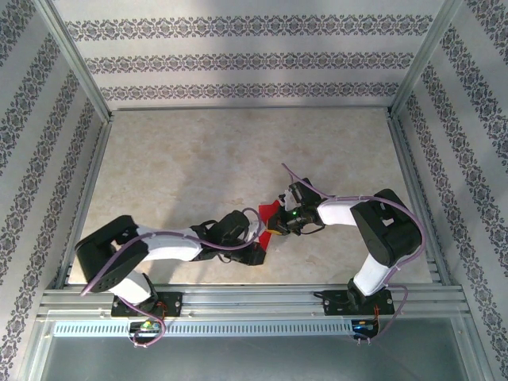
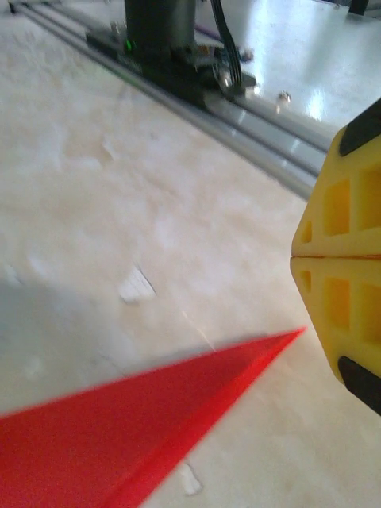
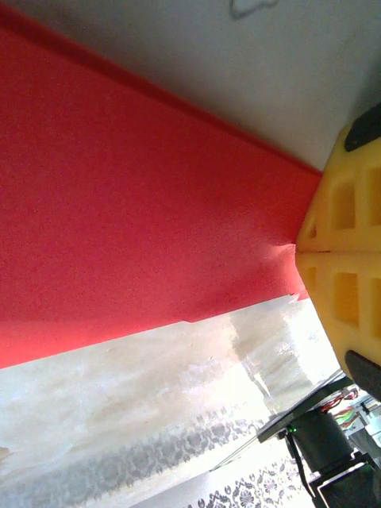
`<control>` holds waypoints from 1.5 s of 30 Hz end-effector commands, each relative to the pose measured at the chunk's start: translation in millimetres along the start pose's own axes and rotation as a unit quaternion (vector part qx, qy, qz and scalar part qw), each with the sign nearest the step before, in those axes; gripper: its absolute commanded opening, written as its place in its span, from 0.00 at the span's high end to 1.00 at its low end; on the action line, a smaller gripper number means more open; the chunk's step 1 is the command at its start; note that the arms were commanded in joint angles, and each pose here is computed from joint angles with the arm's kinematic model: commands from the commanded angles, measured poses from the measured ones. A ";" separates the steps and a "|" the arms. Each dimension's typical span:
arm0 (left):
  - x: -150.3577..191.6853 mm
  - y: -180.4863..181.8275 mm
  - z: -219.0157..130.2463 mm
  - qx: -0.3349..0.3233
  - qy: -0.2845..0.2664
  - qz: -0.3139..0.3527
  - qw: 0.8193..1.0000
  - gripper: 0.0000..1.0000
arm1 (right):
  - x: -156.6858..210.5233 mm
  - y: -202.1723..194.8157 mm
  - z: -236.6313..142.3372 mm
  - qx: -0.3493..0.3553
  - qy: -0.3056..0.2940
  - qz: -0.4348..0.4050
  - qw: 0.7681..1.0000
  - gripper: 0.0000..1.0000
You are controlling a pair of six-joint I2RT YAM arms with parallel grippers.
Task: Fold a paper plane with a square sheet of paper (fold left side to right side)
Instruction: Fold the wing for the fifth time at the center of the table, then pick up the paper plane at the center of the table.
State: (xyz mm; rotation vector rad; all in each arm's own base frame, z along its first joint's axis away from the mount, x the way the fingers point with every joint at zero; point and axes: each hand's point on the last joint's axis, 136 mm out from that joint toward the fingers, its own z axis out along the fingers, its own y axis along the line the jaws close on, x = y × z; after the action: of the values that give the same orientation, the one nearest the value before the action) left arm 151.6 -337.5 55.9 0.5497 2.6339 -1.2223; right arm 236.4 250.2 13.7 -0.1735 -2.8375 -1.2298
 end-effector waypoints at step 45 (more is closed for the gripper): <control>-74.5 74.5 -179.5 -0.210 -0.373 0.037 0.903 0.24 | -16.7 11.1 -30.6 0.370 -0.128 -0.144 0.909 0.41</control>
State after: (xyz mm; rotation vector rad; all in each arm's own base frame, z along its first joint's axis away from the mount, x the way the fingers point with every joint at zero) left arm 246.3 -186.9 147.5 0.0879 2.0704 -0.6708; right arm 251.0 236.8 39.5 0.1530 -3.3883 -0.1291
